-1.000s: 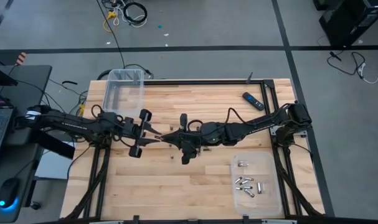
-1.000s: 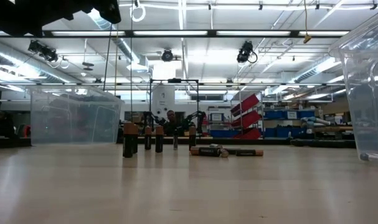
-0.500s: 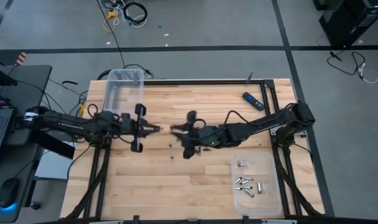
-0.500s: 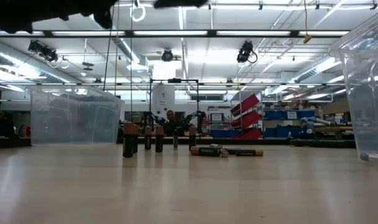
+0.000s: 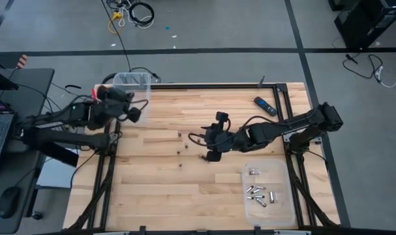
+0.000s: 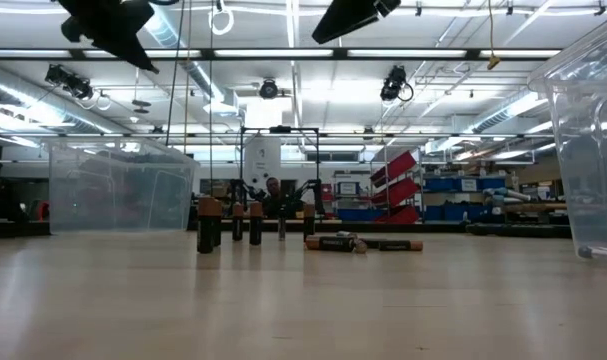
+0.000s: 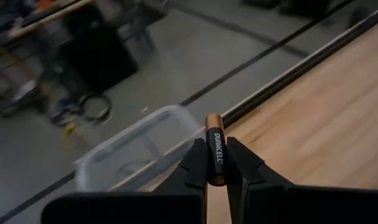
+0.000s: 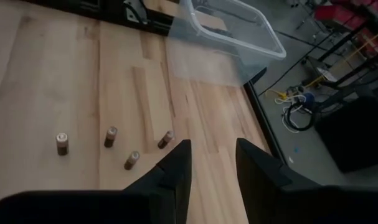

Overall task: Sort batteries
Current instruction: Put the black and copper battery into the top transparent bin

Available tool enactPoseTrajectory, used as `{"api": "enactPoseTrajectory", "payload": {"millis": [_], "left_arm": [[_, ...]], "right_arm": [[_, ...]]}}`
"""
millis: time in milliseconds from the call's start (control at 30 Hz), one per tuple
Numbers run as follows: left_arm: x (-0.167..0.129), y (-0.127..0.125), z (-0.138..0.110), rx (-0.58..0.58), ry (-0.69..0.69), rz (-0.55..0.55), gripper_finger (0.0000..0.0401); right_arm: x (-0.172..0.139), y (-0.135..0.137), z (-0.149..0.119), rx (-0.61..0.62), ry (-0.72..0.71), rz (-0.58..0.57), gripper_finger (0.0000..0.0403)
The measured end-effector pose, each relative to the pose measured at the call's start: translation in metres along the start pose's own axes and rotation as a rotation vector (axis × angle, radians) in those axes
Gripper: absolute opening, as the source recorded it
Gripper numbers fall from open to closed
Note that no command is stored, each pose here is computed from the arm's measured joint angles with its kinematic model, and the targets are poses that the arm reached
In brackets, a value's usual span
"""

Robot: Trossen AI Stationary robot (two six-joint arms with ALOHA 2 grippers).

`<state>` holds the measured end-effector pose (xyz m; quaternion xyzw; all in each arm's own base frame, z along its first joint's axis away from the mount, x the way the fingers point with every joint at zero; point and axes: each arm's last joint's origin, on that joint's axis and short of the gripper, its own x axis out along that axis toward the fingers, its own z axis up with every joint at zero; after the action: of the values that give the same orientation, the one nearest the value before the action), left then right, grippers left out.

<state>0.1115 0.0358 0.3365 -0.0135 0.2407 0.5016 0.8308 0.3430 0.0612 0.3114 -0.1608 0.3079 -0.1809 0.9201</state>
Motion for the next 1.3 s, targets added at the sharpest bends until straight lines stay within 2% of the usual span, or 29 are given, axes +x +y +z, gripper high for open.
{"api": "enactPoseTrajectory", "payload": {"millis": [133,567,800,967,1300], "left_arm": [[0.006,0.008,0.008,0.033,0.103,0.008,0.0017],[0.072,0.011,-0.007,0.19,0.629,-0.263,0.0017],[0.095,0.018,-0.021,0.235,0.879,-0.217,0.0019],[0.106,0.016,-0.023,0.266,0.913,-0.224,0.0045],[0.114,0.014,-0.018,0.296,0.819,-0.221,0.0119]], "right_arm": [[0.001,-0.001,0.0,0.006,0.001,-0.002,0.011],[0.001,0.002,0.0,0.045,-0.001,0.105,0.0107],[0.001,0.003,0.0,0.052,-0.002,0.151,0.0107],[0.001,0.003,0.0,0.051,-0.001,0.154,0.0107],[0.004,0.005,-0.001,0.049,0.005,0.154,0.0107]]}}
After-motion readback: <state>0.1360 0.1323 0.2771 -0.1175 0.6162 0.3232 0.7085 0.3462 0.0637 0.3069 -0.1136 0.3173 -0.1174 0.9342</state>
